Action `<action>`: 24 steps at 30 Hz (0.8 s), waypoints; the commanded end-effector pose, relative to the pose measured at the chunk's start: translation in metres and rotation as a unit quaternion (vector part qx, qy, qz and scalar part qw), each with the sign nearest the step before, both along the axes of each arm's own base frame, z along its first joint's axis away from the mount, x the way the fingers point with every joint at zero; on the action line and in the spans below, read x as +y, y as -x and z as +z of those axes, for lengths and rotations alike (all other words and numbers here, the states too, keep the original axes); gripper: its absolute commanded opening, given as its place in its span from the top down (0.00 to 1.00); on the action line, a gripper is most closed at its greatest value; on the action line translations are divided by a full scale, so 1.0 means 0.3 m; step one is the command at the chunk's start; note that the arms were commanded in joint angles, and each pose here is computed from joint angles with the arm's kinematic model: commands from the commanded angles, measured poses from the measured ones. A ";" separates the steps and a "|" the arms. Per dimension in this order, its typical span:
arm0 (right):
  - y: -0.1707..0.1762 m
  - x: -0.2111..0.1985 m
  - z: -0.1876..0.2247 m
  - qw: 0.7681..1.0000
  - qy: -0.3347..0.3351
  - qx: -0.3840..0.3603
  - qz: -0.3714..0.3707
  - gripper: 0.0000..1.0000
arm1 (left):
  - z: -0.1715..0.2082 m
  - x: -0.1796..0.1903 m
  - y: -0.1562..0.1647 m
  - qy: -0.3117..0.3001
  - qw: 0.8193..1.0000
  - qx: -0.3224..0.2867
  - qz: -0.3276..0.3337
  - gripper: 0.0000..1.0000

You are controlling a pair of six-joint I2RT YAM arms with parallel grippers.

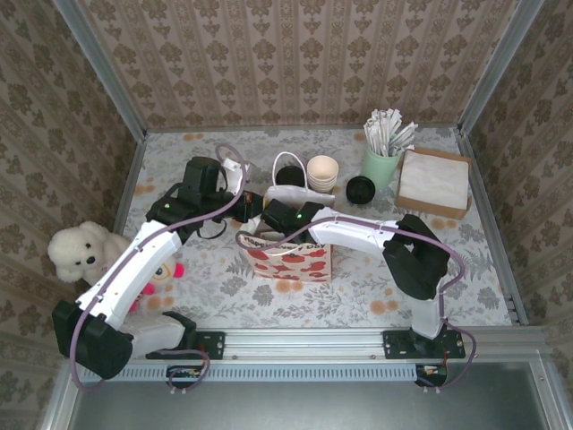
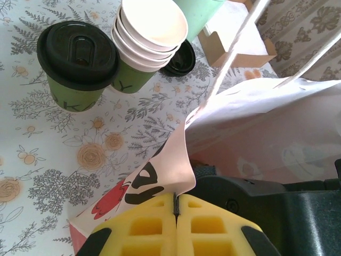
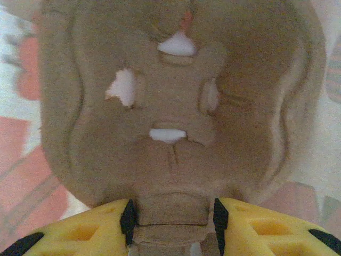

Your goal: Pack the takeout coffee

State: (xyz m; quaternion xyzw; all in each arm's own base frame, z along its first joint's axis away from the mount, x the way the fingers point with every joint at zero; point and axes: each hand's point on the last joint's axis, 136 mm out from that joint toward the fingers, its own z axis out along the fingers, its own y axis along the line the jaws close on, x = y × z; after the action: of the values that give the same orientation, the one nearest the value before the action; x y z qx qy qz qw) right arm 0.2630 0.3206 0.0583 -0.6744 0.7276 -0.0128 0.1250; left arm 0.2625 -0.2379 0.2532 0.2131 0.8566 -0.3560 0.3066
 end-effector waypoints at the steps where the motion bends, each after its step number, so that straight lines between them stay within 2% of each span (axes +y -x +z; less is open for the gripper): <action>1: -0.067 -0.035 -0.037 0.996 0.060 -0.062 -0.005 0.53 | 0.019 -0.042 0.041 0.014 0.999 0.009 -0.043 0.95; 11: 0.012 0.021 0.073 0.999 -0.016 -0.022 0.028 0.45 | 0.047 -0.020 0.026 -0.003 1.000 -0.006 -0.026 0.96; 14: 0.025 0.043 0.136 0.998 -0.053 -0.024 0.030 0.37 | 0.043 -0.006 0.028 -0.009 1.000 -0.010 -0.017 0.97; 20: 0.034 0.067 0.253 0.992 -0.118 -0.044 0.028 0.32 | 0.043 0.013 0.016 -0.025 0.999 -0.020 -0.004 0.97; 24: 0.025 0.069 0.298 0.989 -0.138 -0.053 0.020 0.20 | 0.045 0.012 0.018 -0.027 0.999 -0.023 -0.008 0.97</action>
State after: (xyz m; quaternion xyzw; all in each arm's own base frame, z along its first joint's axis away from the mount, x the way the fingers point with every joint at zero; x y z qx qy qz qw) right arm 0.2582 0.3356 0.1355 -0.6693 0.7045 0.0307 0.2339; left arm 0.2621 -0.2373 0.2623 0.2249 0.8559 -0.3406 0.3174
